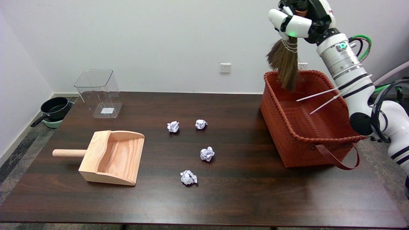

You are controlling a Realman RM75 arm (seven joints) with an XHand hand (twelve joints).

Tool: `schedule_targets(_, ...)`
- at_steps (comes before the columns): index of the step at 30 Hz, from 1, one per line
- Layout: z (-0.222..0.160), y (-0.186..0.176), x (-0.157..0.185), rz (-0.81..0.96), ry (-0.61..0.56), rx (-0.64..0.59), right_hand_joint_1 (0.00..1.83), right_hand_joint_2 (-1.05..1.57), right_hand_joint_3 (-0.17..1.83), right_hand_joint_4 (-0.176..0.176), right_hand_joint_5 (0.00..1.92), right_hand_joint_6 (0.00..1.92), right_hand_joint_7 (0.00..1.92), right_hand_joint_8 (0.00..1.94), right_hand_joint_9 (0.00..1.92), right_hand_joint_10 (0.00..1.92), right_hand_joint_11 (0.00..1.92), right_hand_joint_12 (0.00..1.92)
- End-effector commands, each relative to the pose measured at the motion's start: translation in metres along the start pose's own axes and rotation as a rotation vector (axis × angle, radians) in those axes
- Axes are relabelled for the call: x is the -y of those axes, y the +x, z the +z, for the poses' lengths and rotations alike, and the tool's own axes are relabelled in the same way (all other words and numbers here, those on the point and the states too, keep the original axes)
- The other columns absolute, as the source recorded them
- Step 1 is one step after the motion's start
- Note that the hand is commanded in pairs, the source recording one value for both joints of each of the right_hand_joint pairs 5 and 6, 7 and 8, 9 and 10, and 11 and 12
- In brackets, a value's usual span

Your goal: Pick up the broom in the basket.

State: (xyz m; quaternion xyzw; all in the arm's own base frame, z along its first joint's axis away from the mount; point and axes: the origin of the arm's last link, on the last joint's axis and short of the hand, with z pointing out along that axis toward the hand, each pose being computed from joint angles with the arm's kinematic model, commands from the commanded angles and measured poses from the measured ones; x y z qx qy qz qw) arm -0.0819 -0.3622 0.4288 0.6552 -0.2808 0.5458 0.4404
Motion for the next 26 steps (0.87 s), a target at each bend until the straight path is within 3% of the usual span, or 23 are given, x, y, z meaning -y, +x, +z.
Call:
schedule_targets(1,0.032,-0.051,0.036,0.041,0.115,0.146,1.22,1.27,0.57,0.0,1.92,1.92,1.92,1.92,1.82,1.82,1.71,1.71)
schedule_targets(11,0.024,-0.107,0.026,0.112,0.081,0.286,1.22,1.27,0.57,0.0,1.92,1.92,1.92,1.92,1.82,1.82,1.7,1.7)
schedule_targets(26,-0.009,-0.143,-0.035,0.211,-0.081,0.312,1.22,1.26,0.57,0.0,1.92,1.92,1.92,1.92,1.82,1.82,1.7,1.7)
